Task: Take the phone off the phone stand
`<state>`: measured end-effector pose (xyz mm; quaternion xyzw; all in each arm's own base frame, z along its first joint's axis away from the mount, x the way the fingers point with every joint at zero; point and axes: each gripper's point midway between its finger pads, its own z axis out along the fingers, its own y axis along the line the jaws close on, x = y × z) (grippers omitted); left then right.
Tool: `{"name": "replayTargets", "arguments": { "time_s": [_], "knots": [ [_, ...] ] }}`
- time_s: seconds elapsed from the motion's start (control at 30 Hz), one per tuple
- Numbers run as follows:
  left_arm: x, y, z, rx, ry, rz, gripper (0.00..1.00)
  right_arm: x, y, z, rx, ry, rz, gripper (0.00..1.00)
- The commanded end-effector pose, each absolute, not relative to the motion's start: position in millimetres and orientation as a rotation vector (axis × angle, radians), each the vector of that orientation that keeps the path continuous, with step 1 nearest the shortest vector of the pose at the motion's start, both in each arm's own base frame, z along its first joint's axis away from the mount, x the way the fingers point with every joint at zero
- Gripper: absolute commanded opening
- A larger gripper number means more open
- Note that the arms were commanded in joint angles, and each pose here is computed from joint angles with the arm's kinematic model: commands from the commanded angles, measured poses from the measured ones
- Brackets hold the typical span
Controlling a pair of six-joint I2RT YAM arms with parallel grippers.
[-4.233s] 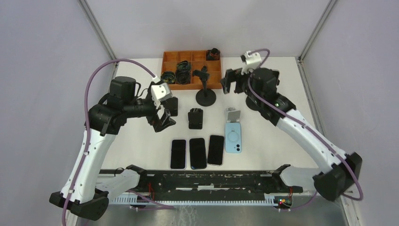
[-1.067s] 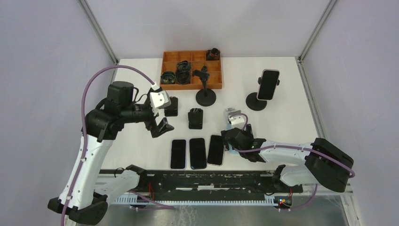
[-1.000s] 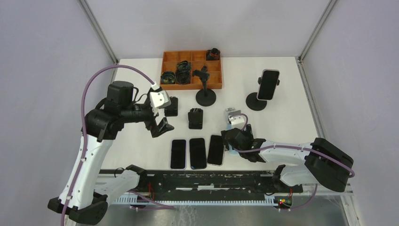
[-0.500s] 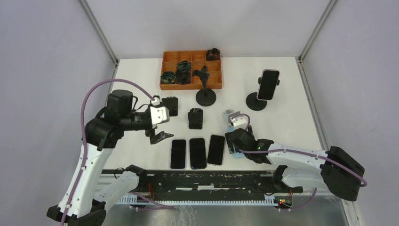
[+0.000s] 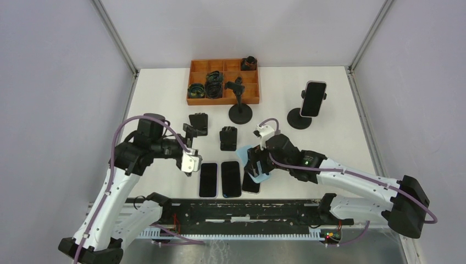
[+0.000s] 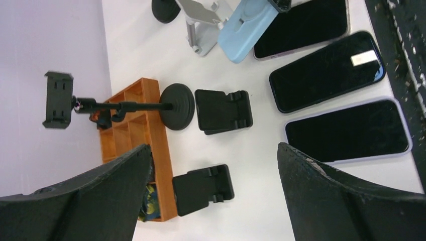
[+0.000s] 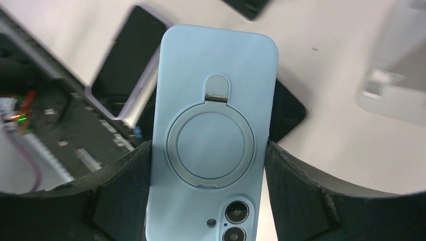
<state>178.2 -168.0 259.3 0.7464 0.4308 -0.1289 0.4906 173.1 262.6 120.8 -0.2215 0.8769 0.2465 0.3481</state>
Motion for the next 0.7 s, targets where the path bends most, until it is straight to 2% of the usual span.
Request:
{"name": "replayTargets", "arguments": {
  "time_s": [0.0,0.17,0.33,0.5,0.67],
  "knots": [
    [175,-178,262,1.939,0.673,-0.147,1.00,160,327,198,-0.646,2.103,1.049,0.33],
    [173,-181,245,2.029,0.546,-0.075,1.00,161,366,230,-0.724,2.067,1.187,0.35],
    [178,-185,239,2.049,0.548,-0.066,0.96,168,398,246,-0.769,2.054,1.256,0.35],
    [184,-181,233,2.066,0.614,-0.057,0.88,176,419,262,-0.773,2.020,1.303,0.35],
    [194,-174,226,2.074,0.668,0.004,0.71,175,425,271,-0.771,1.997,1.349,0.35]
  ]
}}
